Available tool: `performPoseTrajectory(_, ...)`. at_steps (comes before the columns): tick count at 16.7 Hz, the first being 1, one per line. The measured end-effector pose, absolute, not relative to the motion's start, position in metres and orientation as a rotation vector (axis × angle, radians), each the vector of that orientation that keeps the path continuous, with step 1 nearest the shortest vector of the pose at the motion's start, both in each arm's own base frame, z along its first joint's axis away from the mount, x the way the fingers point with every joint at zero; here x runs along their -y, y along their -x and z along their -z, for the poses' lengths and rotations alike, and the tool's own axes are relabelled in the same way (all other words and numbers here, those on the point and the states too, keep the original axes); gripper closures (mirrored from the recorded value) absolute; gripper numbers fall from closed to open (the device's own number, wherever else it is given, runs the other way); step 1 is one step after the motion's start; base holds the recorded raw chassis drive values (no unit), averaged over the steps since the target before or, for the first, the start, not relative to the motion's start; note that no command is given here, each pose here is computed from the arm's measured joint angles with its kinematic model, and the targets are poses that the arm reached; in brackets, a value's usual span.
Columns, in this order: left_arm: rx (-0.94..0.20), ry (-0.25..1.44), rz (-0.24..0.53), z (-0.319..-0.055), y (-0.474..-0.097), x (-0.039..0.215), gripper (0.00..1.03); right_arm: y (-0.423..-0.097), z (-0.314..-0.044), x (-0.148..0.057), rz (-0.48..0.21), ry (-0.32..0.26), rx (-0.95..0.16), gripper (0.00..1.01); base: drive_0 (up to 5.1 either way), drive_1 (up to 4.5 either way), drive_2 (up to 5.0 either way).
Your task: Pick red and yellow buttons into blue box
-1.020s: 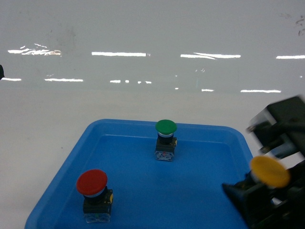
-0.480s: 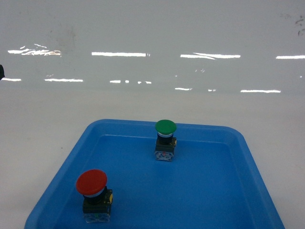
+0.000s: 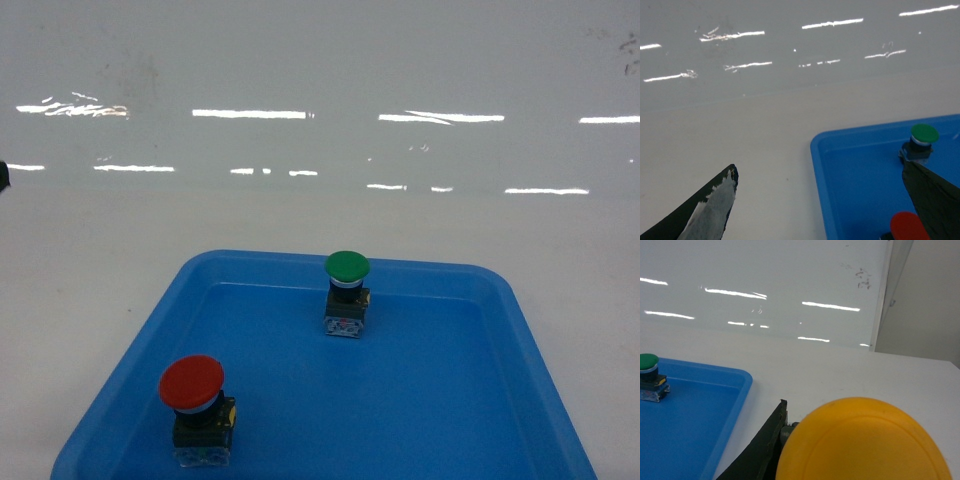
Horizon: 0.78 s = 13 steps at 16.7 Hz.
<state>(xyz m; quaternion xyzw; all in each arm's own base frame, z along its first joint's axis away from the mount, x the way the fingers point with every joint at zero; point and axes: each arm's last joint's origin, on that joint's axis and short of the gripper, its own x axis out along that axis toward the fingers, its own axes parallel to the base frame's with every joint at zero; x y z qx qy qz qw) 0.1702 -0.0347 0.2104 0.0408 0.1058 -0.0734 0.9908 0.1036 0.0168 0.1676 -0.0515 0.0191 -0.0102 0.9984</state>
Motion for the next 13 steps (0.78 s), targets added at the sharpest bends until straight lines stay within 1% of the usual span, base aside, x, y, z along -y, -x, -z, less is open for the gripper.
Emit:
performPoseTrajectory(1,-0.233,-0.078,0.166,-0.208,-0.169,0.038,0.05,-0.104,-0.167,-0.017,0.02,0.103,-0.039,0.66,0.0,0.0,0.0)
performPoseTrajectory(3,-0.283,-0.059,0.18,-0.203,-0.17,0.044,0.05,-0.104,-0.168,-0.017,0.02,0.103,-0.039,0.66,0.0,0.0,0.0)
performPoseTrajectory(6,-0.325,-0.043,0.203,-0.201,-0.18,0.056,0.05,-0.104,-0.168,-0.017,0.02,0.103,-0.039,0.66,0.0,0.0,0.0)
performPoseTrajectory(9,-0.384,-0.05,0.261,-0.196,-0.19,0.073,0.05,-0.104,-0.168,-0.017,0.02,0.103,-0.039,0.66,0.0,0.0,0.0)
performPoseTrajectory(11,-0.413,-0.058,0.315,-0.195,-0.196,0.087,0.05,-0.104,-0.168,-0.017,0.02,0.103,-0.039,0.66,0.0,0.0,0.0)
performPoseTrajectory(12,-0.416,-0.064,0.328,-0.193,-0.199,0.092,0.05,-0.104,-0.168,-0.017,0.02,0.103,-0.039,0.66,0.0,0.0,0.0)
performPoseTrajectory(13,-0.444,-0.075,0.335,-0.188,-0.203,0.098,0.05,-0.104,-0.168,-0.017,0.02,0.103,-0.039,0.66,0.0,0.0,0.0)
